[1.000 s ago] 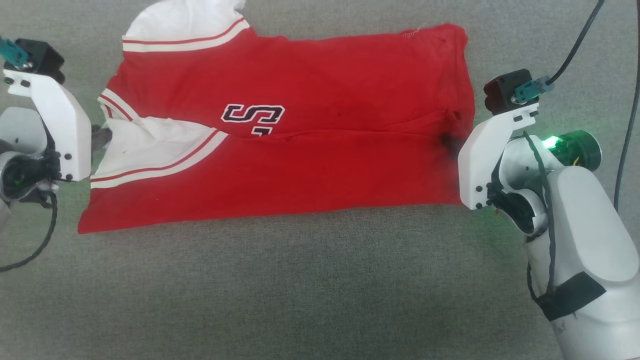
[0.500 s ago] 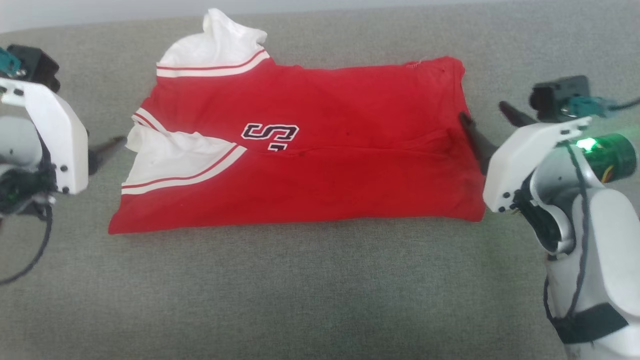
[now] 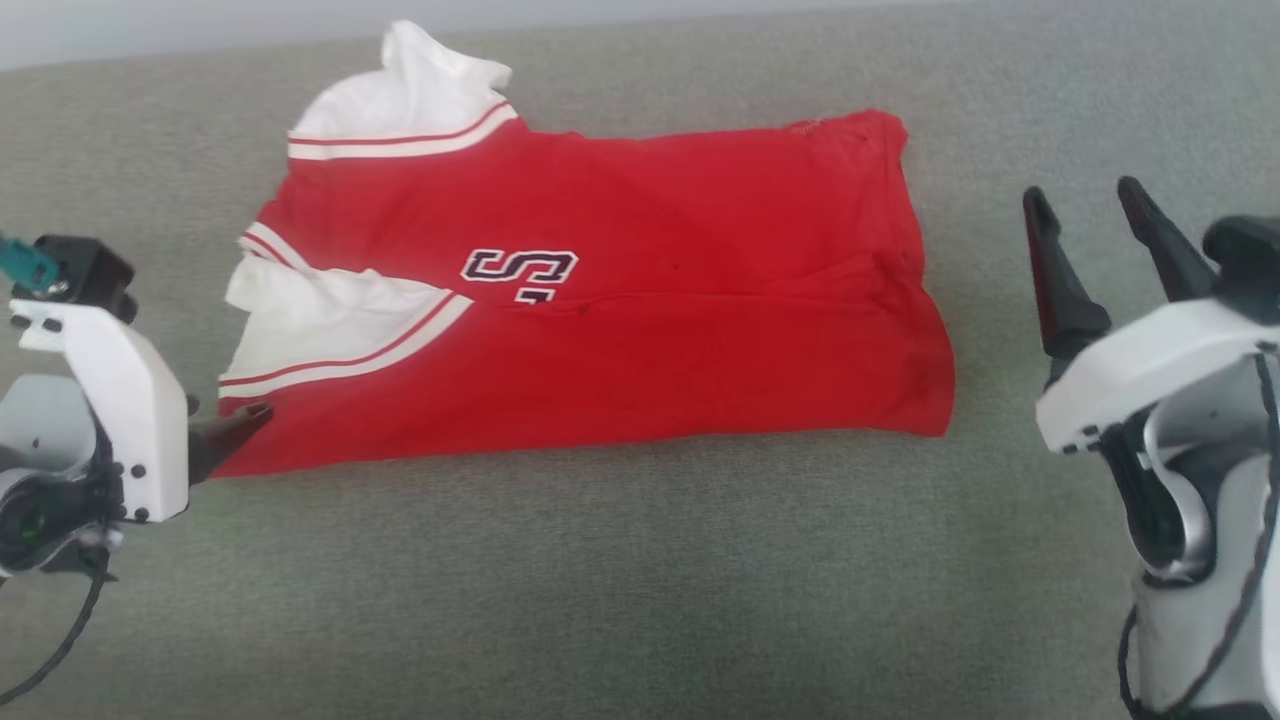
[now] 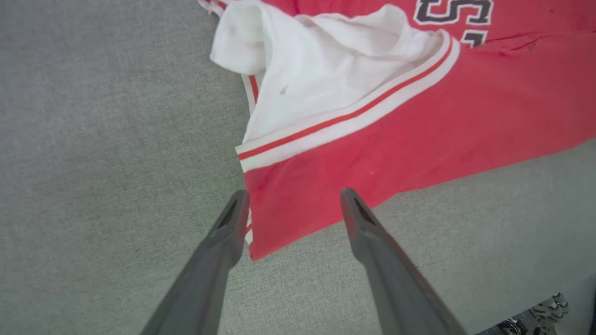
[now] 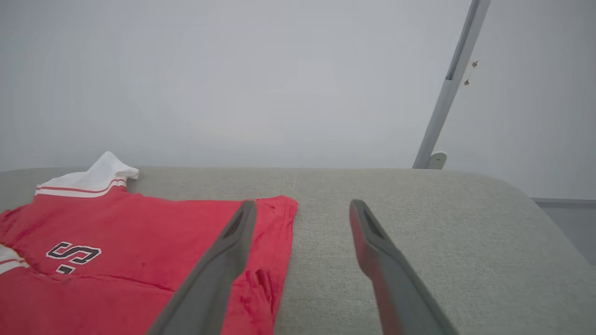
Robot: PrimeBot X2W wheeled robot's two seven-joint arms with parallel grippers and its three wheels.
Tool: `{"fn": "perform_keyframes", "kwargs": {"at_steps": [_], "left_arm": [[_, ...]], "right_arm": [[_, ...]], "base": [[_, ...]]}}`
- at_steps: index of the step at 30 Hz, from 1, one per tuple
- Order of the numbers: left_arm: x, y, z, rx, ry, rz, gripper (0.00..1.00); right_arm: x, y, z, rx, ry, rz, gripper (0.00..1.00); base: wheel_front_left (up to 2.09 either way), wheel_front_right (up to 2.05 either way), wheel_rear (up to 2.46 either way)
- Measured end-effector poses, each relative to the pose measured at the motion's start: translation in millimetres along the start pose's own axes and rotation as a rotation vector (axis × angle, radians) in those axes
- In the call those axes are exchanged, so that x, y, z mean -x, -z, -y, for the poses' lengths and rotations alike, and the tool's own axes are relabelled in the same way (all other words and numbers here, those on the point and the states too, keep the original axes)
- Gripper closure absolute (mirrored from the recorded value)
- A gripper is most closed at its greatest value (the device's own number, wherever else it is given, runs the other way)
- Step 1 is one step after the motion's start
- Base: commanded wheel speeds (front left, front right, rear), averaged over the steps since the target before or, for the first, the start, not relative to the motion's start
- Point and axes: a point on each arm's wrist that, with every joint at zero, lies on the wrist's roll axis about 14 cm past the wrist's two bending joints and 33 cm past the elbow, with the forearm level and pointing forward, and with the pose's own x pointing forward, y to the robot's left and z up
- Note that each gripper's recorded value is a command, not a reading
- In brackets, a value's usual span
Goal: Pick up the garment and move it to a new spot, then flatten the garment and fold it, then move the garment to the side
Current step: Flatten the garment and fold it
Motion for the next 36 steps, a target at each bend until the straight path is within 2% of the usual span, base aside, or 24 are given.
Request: {"fn": "perform_keyframes", "kwargs": {"at_steps": [10,17,18,19,30,33,36], "left_arm": [[-39.3,33.1,-10.5,0.102,-0.005,-0.145,0.00],[-56.2,37.7,-17.8,0.153,0.001,-0.175,0.00],[-57.0,38.5,-17.9,0.156,0.007,-0.182,0.59],[-57.4,38.6,-18.8,0.154,0.010,-0.185,1.00],[-61.8,39.9,-20.1,0.153,0.034,-0.182,1.00],[-63.0,40.5,-21.2,0.166,0.042,-0.170,1.00],[-63.4,41.9,-22.2,0.174,0.043,-0.167,1.00]], "right_arm": [[21.7,37.3,19.3,-0.065,0.046,-0.120,0.00],[29.2,79.1,7.6,-0.089,0.011,-0.328,0.00],[29.6,84.1,5.4,-0.099,0.003,-0.357,0.00],[30.4,89.9,2.8,-0.102,-0.006,-0.393,0.00],[18.5,123.0,-24.5,-0.075,-0.093,-0.654,0.00],[19.9,148.9,-35.9,-0.049,-0.125,-0.809,0.00],[18.6,158.4,-39.4,-0.027,-0.135,-0.871,0.00]], "base": [[0.00,0.00,0.00],[0.00,0.00,0.00],[0.00,0.00,0.00],[0.00,0.00,0.00],[0.00,0.00,0.00],[0.00,0.00,0.00],[0.00,0.00,0.00]]}}
